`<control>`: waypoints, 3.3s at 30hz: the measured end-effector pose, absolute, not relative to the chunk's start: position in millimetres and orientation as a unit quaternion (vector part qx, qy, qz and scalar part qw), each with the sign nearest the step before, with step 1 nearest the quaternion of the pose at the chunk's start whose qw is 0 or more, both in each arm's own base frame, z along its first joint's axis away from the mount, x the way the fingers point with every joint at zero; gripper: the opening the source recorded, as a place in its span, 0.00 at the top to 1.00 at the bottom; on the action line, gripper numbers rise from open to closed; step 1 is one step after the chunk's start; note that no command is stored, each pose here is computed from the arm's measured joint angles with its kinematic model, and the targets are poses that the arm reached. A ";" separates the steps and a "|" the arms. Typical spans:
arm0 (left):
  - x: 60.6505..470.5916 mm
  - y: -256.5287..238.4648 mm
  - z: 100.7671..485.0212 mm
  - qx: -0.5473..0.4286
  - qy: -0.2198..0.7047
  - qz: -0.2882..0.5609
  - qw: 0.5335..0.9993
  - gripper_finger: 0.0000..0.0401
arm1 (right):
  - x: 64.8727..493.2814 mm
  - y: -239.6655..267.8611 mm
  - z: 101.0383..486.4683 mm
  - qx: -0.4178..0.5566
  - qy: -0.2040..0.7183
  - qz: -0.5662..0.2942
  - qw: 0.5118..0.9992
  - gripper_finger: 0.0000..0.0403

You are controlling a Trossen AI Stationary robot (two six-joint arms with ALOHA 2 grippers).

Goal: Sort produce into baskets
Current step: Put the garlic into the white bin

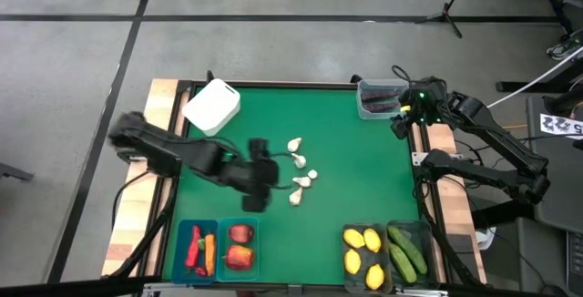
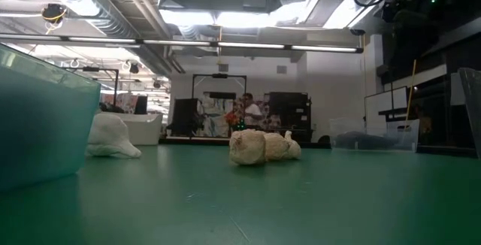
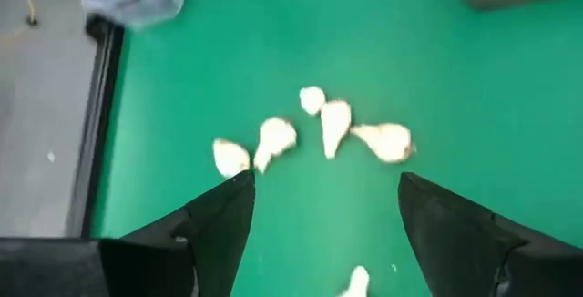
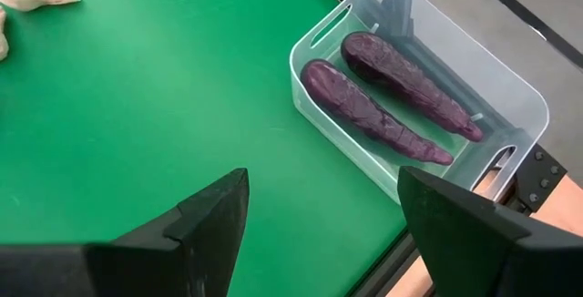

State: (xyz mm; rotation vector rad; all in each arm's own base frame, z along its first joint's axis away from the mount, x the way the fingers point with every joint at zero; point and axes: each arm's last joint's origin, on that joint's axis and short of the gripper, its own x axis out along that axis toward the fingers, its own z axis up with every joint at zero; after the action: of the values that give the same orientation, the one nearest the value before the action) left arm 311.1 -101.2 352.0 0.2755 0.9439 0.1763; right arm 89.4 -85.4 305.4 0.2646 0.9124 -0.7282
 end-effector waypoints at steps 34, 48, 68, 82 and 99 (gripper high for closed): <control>181.9 -65.6 112.9 -0.059 0.358 0.163 0.918 0.34 | 92.8 -88.7 309.0 0.114 0.404 -0.350 0.838 0.30; 181.9 -65.4 101.9 -0.076 0.365 0.176 0.911 0.37 | 93.6 -89.3 309.9 0.111 0.398 -0.350 0.840 0.30; 211.9 -48.1 169.1 -0.092 0.173 0.288 0.937 0.45 | 93.5 -89.2 309.7 0.111 0.399 -0.350 0.840 0.30; 183.9 30.5 218.4 -0.039 0.105 0.554 0.825 0.45 | 93.1 -88.9 309.2 0.111 0.403 -0.349 0.839 0.30; 137.9 81.3 186.8 -0.146 0.233 0.663 0.696 0.44 | 93.2 -89.0 309.3 0.102 0.406 -0.345 0.840 0.30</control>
State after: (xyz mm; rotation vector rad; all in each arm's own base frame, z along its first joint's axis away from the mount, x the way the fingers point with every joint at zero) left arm 137.9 81.3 186.8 -0.3260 0.5207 1.4797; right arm 93.2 -89.0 309.3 0.2165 0.8576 -0.7294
